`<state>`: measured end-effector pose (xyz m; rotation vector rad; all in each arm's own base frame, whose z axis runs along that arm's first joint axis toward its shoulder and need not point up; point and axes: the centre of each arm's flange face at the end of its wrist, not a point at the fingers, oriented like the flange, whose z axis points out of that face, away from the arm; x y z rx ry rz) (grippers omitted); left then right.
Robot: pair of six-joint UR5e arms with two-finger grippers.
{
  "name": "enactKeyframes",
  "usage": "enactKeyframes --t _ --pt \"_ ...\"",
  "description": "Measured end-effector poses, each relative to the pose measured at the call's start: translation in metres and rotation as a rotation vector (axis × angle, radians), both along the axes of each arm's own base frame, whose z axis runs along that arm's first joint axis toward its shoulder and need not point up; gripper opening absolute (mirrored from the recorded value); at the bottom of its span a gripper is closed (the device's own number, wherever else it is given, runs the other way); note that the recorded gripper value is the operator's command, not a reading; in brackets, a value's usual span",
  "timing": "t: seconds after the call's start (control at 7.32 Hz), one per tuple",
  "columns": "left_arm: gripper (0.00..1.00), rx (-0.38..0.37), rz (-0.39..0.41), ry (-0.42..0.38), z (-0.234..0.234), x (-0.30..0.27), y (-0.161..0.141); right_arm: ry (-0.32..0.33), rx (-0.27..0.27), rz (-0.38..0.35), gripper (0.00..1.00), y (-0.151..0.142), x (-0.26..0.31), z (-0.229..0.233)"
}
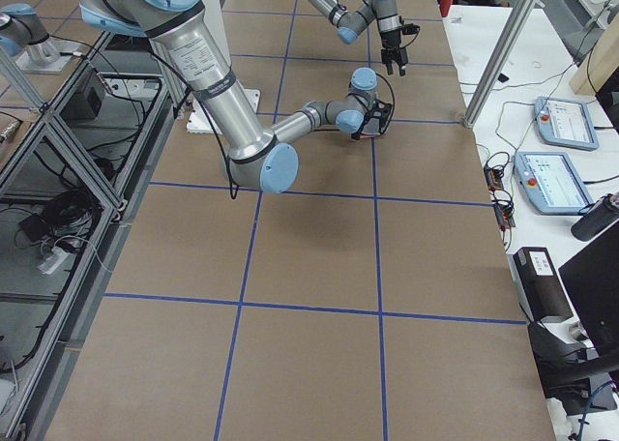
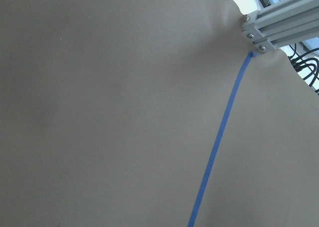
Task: Fold towel twice with both arms
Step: 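Lower the right gripper and grasp the grey towel end nearest it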
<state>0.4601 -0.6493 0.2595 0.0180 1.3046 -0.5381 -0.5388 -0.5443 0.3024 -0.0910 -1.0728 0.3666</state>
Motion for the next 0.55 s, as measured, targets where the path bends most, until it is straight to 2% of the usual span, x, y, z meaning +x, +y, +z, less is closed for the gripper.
enactKeyframes --t 0.14,0.41,0.55 --pt "1.0 -0.001 0.0 -0.001 0.001 0.0001 -0.0002 0.002 0.003 -0.002 0.85 -0.0004 -0.0002 0.001" --pt "1.0 -0.003 0.0 -0.003 0.0027 0.0004 -0.0005 0.007 0.006 -0.005 0.83 -0.0013 -0.0011 0.0032" --pt "1.0 -0.003 0.0 -0.003 0.0026 0.0001 -0.0009 0.011 0.003 -0.006 0.77 -0.0019 -0.0021 0.0062"
